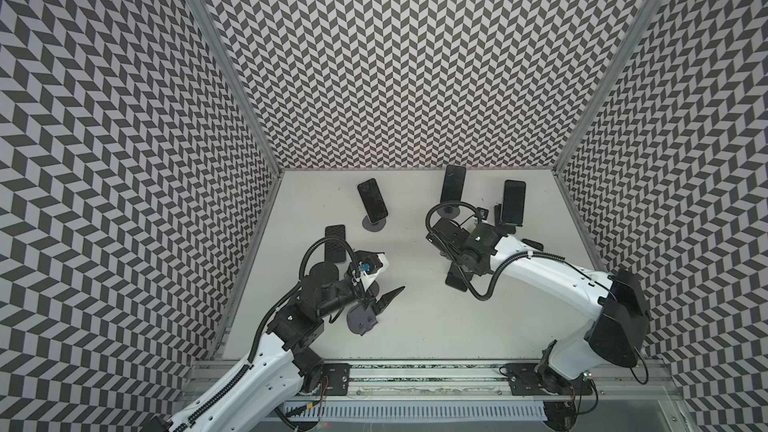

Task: Remove the phone from the phone stand

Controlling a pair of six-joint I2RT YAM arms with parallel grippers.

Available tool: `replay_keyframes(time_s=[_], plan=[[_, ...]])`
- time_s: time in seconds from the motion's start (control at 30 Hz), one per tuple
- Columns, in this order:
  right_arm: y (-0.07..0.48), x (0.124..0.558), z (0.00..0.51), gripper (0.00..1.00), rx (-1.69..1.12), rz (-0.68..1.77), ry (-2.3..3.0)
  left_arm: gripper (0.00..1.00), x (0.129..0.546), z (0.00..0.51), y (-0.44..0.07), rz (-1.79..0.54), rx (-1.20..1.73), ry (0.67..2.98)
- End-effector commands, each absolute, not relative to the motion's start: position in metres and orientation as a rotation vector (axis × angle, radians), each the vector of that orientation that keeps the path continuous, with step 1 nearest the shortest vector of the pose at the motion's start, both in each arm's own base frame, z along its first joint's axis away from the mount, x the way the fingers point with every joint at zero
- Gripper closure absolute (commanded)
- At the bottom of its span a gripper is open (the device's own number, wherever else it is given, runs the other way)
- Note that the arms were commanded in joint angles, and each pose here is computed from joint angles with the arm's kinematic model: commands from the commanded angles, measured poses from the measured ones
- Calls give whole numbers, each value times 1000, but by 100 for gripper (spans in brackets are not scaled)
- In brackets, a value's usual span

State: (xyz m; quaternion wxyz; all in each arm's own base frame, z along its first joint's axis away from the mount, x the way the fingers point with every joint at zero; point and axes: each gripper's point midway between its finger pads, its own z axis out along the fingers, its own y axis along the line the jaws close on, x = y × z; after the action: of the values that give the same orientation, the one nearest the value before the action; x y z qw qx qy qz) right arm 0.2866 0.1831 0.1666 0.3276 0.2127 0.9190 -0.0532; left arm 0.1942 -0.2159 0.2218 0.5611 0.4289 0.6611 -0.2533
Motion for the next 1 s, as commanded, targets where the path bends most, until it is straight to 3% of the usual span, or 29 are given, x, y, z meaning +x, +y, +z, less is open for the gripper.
replay_keyframes(time_s=[0.0, 0.97], plan=[[185, 295, 173, 0, 588, -104, 2341, 0, 197, 245, -219, -585, 1000, 1499], [176, 313, 152, 1, 614, -114, 2324, 0, 210, 281, -217, -494, 990, 1437]])
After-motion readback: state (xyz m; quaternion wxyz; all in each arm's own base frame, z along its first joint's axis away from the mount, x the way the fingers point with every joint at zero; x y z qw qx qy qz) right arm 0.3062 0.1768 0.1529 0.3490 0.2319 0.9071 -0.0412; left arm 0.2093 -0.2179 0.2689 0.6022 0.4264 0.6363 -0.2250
